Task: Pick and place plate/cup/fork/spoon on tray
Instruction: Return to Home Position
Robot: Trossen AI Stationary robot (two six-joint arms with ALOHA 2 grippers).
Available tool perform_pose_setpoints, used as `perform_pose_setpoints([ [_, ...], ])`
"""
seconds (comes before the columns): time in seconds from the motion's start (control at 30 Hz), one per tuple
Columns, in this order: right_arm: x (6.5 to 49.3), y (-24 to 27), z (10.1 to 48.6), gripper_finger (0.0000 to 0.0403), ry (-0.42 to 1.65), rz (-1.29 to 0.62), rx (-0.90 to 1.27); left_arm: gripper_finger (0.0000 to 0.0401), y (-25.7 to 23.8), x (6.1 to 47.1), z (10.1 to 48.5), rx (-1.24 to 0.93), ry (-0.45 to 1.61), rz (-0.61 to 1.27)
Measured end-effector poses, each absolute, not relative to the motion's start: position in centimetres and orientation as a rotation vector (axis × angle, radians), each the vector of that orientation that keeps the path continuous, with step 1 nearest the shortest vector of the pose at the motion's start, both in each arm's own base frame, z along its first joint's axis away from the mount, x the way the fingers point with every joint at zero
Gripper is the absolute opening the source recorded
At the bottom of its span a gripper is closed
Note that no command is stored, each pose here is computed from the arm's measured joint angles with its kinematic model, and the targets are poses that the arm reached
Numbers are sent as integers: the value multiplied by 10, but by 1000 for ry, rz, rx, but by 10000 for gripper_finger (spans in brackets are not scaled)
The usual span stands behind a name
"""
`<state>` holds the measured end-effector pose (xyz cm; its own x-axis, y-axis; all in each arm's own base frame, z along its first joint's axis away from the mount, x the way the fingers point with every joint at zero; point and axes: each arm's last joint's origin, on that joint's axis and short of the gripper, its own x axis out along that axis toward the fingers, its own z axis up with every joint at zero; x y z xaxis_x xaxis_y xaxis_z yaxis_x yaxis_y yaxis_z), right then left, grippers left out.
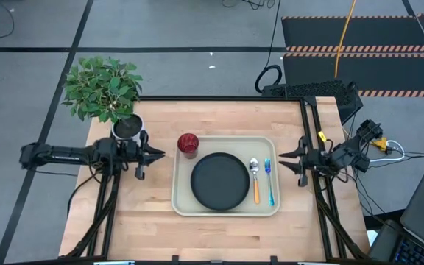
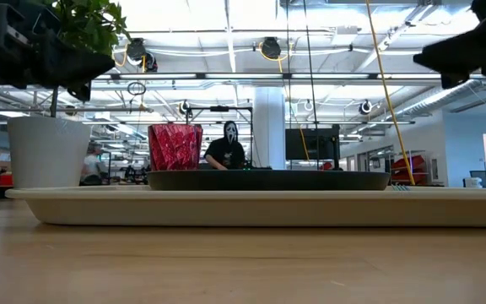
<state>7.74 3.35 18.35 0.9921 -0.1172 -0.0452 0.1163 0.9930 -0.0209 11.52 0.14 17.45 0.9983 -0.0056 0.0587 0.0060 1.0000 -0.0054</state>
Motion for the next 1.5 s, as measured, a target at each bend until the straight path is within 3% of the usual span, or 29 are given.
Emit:
perform_pose_setpoints([
  [0.33,77,37,204,105,-128,9,8,46,11,114,176,-17,-78,-27],
  [0.77,85,34,190,105,-212,38,63,46,14,113,176,-50,-71,-78],
  [1.23,92,20,190,105,-229,-4,56,46,14,113,175,-53,-61,-75],
  [1.5,100,14,183,105,-127,38,42,46,14,113,175,-85,-58,-76],
])
